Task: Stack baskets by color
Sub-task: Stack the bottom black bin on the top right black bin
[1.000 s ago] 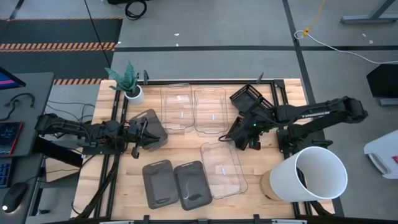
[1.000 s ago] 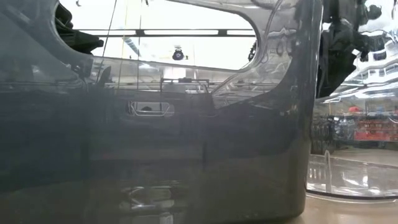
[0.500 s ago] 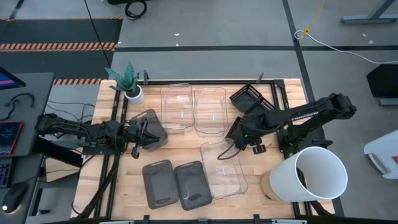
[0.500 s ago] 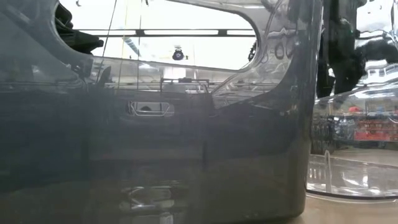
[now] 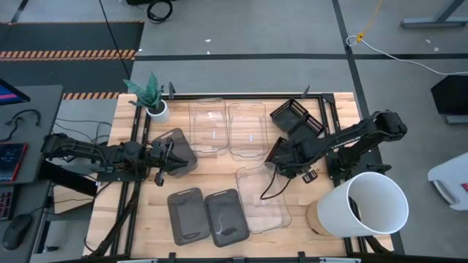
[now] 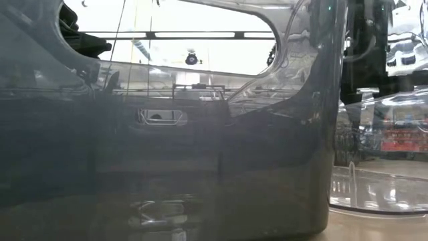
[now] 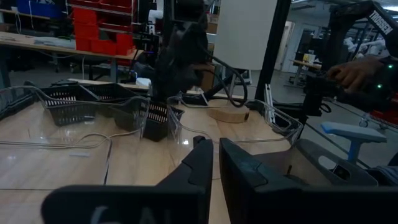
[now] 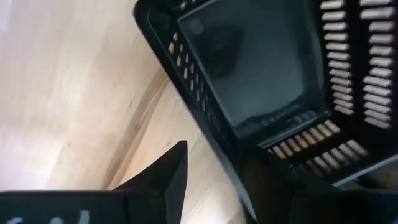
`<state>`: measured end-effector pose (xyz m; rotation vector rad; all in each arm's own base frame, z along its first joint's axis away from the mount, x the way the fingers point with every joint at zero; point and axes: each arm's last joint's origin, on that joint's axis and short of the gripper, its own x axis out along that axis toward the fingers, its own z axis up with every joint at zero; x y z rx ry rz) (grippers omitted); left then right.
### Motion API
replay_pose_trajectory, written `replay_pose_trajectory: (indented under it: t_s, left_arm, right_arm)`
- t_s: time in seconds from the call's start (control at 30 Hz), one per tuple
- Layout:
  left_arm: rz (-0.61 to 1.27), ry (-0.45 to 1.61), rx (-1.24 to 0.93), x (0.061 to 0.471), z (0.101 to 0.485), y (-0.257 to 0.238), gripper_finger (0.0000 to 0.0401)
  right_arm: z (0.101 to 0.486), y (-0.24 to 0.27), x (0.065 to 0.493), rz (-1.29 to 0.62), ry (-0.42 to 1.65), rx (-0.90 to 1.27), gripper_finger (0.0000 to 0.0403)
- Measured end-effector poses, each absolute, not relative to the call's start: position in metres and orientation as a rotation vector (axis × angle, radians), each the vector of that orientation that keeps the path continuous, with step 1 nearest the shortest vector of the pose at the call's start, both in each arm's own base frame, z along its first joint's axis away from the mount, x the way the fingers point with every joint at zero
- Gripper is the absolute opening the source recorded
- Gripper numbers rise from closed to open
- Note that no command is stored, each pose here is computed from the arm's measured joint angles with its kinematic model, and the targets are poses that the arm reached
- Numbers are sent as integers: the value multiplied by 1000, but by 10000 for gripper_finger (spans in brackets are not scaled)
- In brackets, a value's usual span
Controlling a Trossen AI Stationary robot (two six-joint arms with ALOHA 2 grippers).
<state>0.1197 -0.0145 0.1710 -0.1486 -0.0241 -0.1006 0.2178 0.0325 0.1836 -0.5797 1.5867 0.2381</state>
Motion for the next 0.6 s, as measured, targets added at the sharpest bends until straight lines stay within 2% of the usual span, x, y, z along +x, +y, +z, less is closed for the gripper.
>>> replay_pose_trajectory:
  t_s: [0.33, 0.6]
  left_arm:
    - [-100, -25, -149, 120, 171, -14, 33]
    - [-101, -24, -149, 120, 171, -14, 30]
  right_arm:
    - [166, 34, 226, 316, 1635, -662, 153]
    - [160, 35, 234, 336, 1596, -705, 143]
